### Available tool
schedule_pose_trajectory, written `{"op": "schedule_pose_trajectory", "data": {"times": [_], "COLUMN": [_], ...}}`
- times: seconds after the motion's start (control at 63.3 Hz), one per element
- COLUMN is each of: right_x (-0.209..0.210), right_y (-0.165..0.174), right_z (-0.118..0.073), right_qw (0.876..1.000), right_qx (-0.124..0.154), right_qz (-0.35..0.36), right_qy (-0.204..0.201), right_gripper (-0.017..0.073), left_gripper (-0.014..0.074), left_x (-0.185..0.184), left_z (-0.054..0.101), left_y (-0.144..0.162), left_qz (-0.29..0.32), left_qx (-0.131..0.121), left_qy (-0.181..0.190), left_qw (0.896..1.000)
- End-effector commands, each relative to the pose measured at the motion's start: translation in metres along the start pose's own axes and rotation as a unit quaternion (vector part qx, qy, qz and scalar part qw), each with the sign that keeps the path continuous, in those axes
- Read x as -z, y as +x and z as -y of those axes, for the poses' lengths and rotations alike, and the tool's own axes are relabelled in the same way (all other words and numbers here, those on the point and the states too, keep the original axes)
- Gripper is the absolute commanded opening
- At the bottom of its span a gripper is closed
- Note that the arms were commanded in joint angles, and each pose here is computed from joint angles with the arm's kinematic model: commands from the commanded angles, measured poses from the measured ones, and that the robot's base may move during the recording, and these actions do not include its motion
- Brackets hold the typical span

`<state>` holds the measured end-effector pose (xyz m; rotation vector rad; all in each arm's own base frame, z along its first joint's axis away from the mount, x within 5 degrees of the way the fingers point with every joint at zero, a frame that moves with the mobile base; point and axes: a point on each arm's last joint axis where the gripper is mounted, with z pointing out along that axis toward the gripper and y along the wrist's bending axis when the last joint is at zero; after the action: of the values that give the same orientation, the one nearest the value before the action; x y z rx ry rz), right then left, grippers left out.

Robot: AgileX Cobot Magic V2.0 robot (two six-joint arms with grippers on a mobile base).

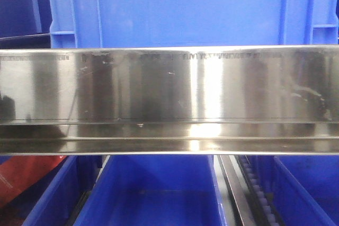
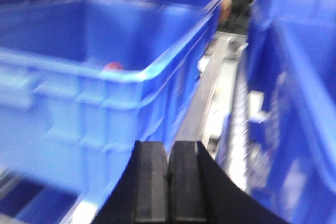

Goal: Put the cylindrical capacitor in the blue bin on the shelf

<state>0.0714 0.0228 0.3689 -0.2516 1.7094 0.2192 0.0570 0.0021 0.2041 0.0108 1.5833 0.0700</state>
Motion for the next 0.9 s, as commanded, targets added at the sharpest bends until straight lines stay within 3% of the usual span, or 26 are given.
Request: {"op": "schedule_pose_trajectory", "data": {"times": [0.0,0.347,0.616,0.789,0.884], "right_x": [0.002,0.01,-0.001,-0.003,-0.004], "right_y": [0.008,0.107,0.158,0.159,0.161], "right_z": [0.005,0.014,0.017,0.018,0.018], "right_qw": [0.998,0.987,0.986,0.983,0.984], "right_qx": [-0.009,-0.029,-0.035,-0.022,-0.023], "right_qz": [0.056,0.058,0.059,0.111,0.1], "right_qy": [0.036,0.145,0.151,0.146,0.144], "right_gripper": [-0.0155,-0.0155,-0.0155,-0.0155,-0.0155], "left_gripper": [-0.0102,-0.0102,-0.0102,-0.0102,-0.0102], "left_x": [0.001,0.001,0.001,0.001,0.001], "left_z": [0.0,0.0,0.0,0.0,0.0], "left_y": [-0.002,-0.002,-0.002,-0.002,-0.002], "left_qz": [0.013,0.013,0.013,0.013,0.013], "left_qx": [0.003,0.003,0.003,0.003,0.003], "left_qy": [-0.001,-0.001,-0.001,-0.001,-0.001], "left_qw": [1.0,1.0,1.0,1.0,1.0]}}
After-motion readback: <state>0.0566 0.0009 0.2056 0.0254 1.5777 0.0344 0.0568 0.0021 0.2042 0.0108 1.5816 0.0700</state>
